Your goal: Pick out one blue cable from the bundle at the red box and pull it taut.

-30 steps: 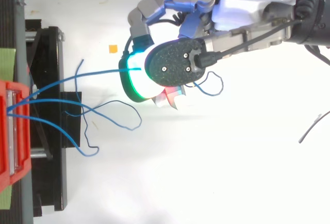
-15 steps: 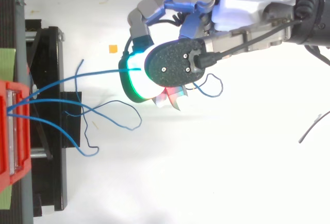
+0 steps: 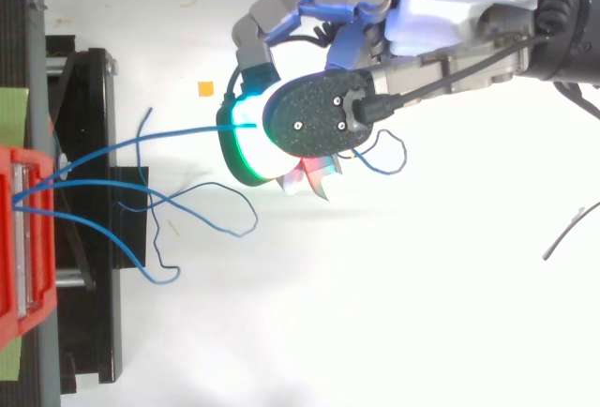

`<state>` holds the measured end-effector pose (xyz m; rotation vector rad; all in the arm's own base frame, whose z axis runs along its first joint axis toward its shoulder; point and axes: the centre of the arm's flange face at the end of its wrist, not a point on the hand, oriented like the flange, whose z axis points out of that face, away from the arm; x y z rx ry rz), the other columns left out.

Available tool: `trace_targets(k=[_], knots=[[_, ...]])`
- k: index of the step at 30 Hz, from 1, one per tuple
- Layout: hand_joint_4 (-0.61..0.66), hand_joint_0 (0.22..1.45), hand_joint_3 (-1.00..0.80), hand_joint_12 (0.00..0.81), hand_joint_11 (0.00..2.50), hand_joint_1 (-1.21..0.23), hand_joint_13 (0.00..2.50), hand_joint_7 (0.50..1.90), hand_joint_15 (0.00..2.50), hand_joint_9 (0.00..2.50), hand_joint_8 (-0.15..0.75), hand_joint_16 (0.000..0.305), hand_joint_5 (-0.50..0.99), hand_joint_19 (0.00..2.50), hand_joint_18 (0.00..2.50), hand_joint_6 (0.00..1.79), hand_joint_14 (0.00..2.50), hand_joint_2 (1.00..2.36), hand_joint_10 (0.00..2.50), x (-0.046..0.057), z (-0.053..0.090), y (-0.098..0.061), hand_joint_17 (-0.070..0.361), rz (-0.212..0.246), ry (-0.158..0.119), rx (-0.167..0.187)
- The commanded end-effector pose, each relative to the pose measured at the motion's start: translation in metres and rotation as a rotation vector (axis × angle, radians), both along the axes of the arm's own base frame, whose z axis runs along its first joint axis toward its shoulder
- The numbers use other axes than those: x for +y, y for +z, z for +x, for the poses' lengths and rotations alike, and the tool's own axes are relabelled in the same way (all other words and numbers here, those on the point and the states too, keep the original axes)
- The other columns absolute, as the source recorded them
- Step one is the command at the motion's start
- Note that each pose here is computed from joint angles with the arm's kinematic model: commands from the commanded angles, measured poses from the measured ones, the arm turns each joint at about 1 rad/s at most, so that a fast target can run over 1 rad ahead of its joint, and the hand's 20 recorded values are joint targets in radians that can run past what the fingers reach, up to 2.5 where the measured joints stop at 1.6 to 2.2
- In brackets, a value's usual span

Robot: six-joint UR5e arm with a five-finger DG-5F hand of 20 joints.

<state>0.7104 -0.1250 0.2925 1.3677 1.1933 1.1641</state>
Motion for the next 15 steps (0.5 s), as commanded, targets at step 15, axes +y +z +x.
trace_targets(k=[15], knots=[[-0.22,0.63,-0.02,0.211,0.79,-0.71,1.02,1.4,0.56,1.26,0.264,0.035,-0.18,0.64,0.76,0.92,0.02,1.03,0.03,0.0002,0.0003,0.0004,0.078,0.0,0.0,-0.001]])
